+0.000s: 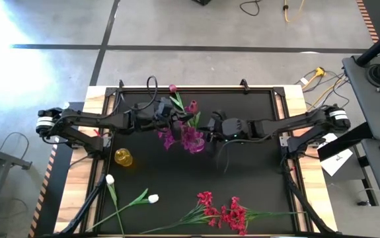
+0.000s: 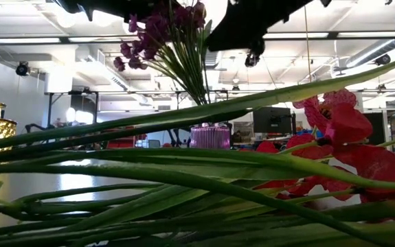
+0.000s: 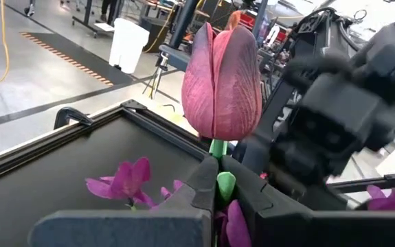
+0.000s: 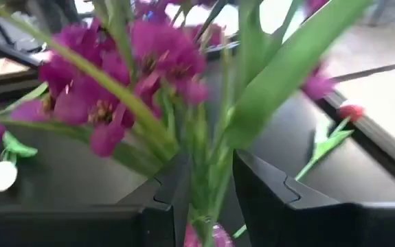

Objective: Sort flowers into vase by color
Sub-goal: Put the left red tulip into the violet flower vase

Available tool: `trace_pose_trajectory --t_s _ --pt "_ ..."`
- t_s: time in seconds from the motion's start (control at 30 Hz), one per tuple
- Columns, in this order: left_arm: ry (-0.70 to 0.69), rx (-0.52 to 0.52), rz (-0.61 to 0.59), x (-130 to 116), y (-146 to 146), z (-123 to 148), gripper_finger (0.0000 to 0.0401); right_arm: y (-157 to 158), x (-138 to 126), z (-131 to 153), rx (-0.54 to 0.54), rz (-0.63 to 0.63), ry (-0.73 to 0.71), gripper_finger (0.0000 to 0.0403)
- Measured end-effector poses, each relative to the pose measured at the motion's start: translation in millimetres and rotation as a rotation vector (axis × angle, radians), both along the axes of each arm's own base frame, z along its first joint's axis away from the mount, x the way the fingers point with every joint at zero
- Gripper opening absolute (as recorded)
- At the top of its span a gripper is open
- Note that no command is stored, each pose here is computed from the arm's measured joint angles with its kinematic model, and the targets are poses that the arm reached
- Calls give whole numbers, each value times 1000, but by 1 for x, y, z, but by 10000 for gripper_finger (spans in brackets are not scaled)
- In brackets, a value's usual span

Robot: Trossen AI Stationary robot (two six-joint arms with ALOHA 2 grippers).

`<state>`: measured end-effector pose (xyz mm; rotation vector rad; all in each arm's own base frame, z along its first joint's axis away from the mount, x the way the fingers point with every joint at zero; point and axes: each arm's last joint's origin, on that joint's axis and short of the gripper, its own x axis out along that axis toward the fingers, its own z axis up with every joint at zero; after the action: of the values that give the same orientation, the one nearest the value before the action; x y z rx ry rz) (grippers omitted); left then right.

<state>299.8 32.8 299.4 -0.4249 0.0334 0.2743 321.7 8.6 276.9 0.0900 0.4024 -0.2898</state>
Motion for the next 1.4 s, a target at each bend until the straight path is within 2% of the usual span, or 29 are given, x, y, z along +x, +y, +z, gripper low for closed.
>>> trace_pose_trajectory --t_s 0.33,0.73,1.17,1.27,1.4 --pt "-1 -4 -29 0 -1 0 0 1 12 -23 15 13 76 73" --pt "-2 -10 -48 0 -2 0 0 -1 3 -16 4 -11 91 70" --pt "-4 -19 -52 0 -2 0 0 -8 17 -30 -17 -22 79 68" --pt "-3 -19 -52 0 -2 0 0 -8 19 -34 -23 -13 93 57" --pt "-3 -19 -53 0 -2 0 0 -7 21 -40 -31 -6 115 23"
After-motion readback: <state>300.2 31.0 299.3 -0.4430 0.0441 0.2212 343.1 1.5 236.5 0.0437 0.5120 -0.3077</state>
